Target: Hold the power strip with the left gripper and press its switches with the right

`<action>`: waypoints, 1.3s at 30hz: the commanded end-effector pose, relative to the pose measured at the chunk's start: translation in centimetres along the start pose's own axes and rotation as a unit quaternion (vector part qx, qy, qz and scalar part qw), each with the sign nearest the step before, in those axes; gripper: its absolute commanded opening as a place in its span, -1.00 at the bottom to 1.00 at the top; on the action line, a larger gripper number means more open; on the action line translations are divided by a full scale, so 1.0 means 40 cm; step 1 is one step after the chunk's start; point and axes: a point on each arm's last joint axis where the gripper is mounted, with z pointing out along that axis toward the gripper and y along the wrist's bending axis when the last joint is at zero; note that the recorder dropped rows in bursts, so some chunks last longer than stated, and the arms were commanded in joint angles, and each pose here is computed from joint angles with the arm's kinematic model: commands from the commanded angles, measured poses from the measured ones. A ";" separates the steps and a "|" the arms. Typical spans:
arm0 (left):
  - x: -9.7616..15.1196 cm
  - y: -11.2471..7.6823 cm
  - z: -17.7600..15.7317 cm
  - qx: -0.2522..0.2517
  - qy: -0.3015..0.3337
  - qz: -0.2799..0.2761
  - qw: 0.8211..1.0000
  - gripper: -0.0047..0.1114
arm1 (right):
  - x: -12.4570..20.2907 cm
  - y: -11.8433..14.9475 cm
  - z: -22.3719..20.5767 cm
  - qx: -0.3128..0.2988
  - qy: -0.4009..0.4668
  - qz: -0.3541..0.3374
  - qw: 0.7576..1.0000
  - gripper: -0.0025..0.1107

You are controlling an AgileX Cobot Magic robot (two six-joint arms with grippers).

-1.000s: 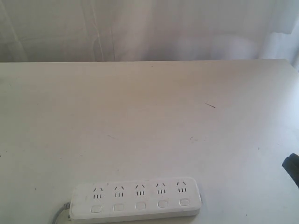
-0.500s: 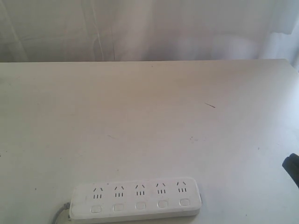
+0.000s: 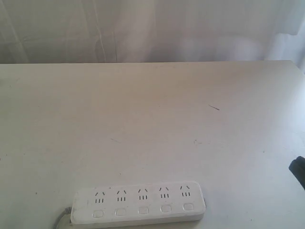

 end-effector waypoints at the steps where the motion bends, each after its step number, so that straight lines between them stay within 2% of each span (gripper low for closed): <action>1: 0.002 -0.001 0.000 0.001 -0.002 -0.005 1.000 -0.92 | 0.007 -0.011 0.000 0.042 0.009 0.023 0.999 -0.96; 4: 0.002 -0.001 0.000 0.001 -0.002 -0.005 1.000 -0.92 | 0.010 -0.025 -0.001 0.089 0.021 0.013 0.996 -0.96; 11: 0.002 -0.001 0.000 0.001 -0.002 -0.005 1.000 -0.92 | 0.017 -0.049 -0.006 0.188 0.036 0.050 0.980 -0.96; 16: 0.002 -0.001 0.000 0.001 -0.002 -0.005 1.000 -0.92 | 0.020 -0.056 -0.007 0.222 0.047 0.041 0.973 -0.96; 19: 0.002 -0.001 0.000 0.001 -0.002 -0.005 1.000 -0.92 | 0.024 -0.057 -0.007 0.229 0.060 0.033 0.971 -0.96; 24: 0.002 -0.001 0.000 0.001 -0.002 -0.005 1.000 -0.92 | 0.033 -0.064 0.000 0.231 0.078 0.060 0.968 -0.96; 30: 0.002 -0.001 0.000 0.001 -0.002 -0.005 1.000 -0.92 | 0.042 -0.084 -0.002 0.270 0.090 0.094 0.954 -0.96; 39: 0.002 -0.001 0.000 0.001 -0.002 -0.005 1.000 -0.92 | 0.042 -0.078 0.002 0.255 0.091 0.093 0.958 -0.96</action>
